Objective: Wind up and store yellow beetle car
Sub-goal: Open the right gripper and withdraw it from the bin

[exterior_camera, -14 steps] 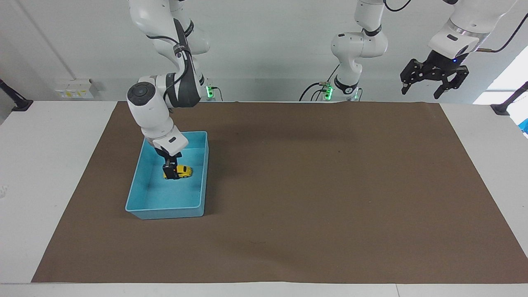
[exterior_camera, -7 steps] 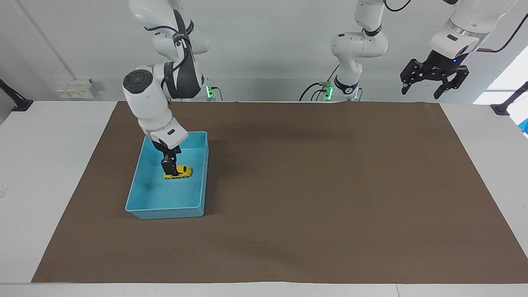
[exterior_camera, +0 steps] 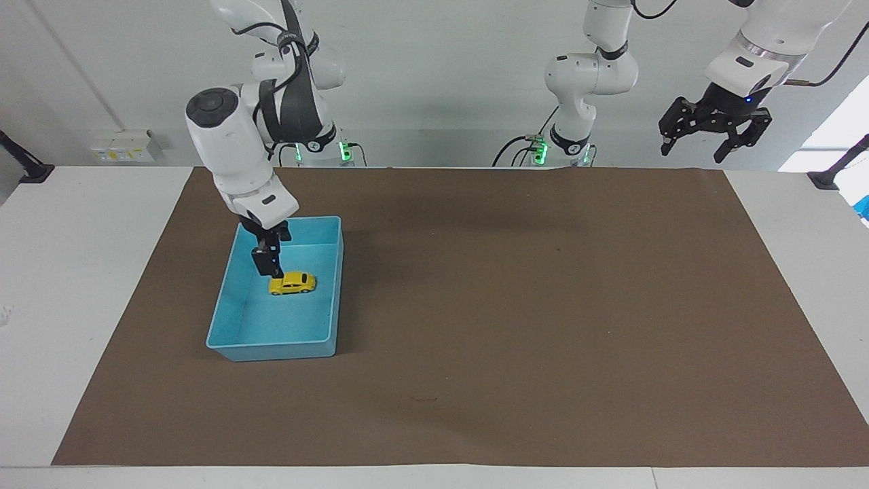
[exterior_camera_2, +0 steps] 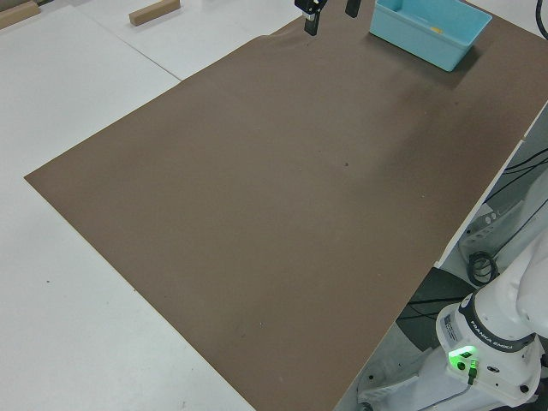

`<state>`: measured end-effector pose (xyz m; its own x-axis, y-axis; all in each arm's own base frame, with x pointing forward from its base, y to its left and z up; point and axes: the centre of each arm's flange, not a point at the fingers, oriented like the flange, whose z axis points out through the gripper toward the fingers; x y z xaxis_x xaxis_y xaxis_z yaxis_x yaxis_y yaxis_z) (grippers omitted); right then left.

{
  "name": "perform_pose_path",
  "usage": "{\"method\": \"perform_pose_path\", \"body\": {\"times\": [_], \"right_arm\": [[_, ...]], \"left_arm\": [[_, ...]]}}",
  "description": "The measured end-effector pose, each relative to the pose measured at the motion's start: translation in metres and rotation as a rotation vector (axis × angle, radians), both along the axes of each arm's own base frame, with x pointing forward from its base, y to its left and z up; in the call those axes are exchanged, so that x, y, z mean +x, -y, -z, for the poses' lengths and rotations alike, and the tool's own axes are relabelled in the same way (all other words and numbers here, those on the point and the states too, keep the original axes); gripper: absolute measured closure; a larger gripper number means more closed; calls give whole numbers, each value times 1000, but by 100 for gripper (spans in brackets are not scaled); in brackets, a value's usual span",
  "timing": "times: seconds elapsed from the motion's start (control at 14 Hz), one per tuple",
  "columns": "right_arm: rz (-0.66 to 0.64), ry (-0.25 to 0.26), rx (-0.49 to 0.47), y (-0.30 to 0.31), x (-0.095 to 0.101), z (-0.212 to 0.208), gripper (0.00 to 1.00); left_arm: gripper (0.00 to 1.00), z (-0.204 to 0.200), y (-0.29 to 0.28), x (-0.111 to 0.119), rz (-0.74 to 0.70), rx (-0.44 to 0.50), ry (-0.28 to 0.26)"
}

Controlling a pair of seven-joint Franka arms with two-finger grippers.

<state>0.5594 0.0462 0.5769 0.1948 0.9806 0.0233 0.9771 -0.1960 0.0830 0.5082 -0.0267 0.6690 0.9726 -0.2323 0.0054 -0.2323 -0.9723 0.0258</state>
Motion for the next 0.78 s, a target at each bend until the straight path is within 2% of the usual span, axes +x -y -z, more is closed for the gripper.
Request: {"method": "perform_pose_path", "body": {"times": [0.5, 0.64, 0.78], "right_arm": [[604, -36, 40, -14, -10, -42, 0], [714, -34, 49, -21, -12, -48, 0], [755, -35, 52, -23, -11, -47, 0]], "left_arm": [[0, 0, 0, 0, 0, 0, 0], [0, 0, 0, 0, 0, 0, 0], [0, 0, 0, 0, 0, 0, 0]]}}
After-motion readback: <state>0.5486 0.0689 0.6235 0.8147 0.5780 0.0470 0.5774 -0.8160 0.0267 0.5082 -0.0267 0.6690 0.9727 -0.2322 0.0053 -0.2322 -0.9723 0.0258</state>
